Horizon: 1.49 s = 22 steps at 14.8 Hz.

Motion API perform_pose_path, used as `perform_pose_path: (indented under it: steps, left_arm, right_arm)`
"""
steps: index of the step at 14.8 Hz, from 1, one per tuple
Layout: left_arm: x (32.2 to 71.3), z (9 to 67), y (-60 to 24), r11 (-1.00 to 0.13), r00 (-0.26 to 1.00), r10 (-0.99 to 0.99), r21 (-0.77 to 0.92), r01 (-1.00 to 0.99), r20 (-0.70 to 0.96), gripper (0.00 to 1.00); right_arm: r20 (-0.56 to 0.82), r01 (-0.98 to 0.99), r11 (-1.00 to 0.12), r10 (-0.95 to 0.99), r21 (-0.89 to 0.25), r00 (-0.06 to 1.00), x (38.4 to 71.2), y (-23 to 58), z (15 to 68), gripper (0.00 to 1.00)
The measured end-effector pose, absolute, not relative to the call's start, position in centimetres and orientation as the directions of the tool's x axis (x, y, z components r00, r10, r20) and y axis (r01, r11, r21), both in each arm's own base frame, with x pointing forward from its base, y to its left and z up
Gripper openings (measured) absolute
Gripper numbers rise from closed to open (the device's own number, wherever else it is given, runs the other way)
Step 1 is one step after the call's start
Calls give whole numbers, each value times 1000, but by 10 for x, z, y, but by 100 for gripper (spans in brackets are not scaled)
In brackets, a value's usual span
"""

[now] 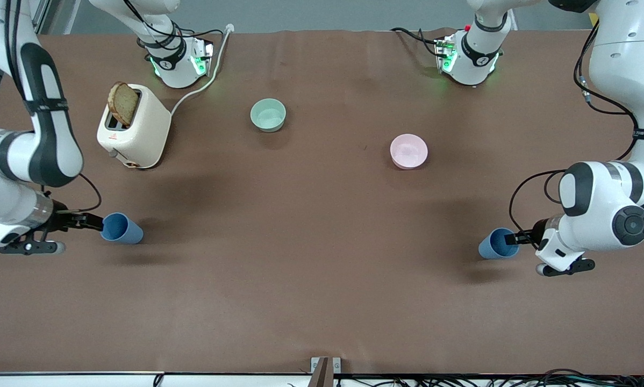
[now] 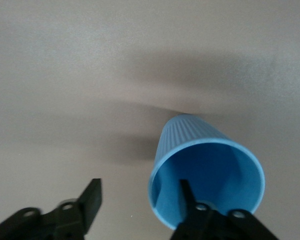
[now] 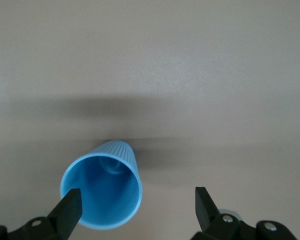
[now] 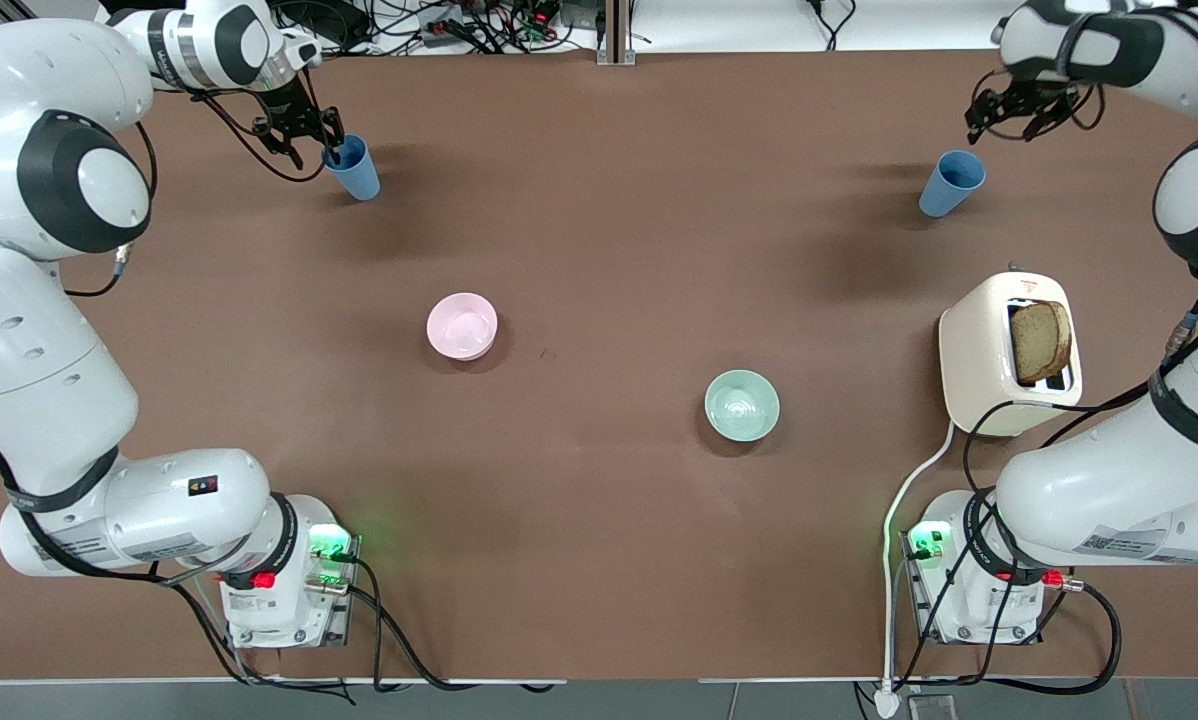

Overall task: Stack blue cups with both arms
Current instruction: 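Grasp the blue cups with the right gripper while the left gripper grasps its cup, then carry both blue cups toward each other at the table middle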

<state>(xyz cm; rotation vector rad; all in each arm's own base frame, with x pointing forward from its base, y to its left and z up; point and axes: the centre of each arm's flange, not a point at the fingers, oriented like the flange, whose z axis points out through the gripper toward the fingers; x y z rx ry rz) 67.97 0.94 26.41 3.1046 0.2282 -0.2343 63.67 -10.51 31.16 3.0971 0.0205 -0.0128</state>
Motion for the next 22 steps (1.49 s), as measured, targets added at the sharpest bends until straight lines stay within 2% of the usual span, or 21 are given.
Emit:
perform_pose_path:
  steps: [6, 7, 12, 13, 16, 19, 22]
  left_arm:
    - [684, 264, 4, -989, 979, 140, 19, 144, -146, 6]
    - [685, 268, 0, -990, 981, 134, 20, 138, -138, 6]
    - [696, 315, -22, -994, 991, 103, 28, 105, -86, 6]
    - [694, 332, -40, -995, 992, 92, 34, 95, -89, 6]
    - [675, 373, -118, -988, 983, 141, 54, 148, -117, 6]
    - [651, 389, -200, -972, 967, 209, 82, 222, -143, 6]
    - [624, 383, -271, -952, 942, 282, 71, 299, -184, 6]
  right_arm:
    - [32, 57, -997, 58, 53, 998, 625, -102, 265, 99]
    - [38, 59, -997, 61, 54, 997, 622, -102, 258, 95]
    - [29, 62, -997, 64, 52, 998, 616, -100, 247, 46]
    - [29, 62, -997, 63, 52, 998, 616, -100, 247, 33]
    - [29, 61, -997, 62, 49, 998, 617, -99, 249, 5]
    - [-26, 62, -997, 61, 37, 998, 621, -98, 261, 5]
    - [-50, 64, -998, 63, 27, 997, 638, -95, 303, 5]
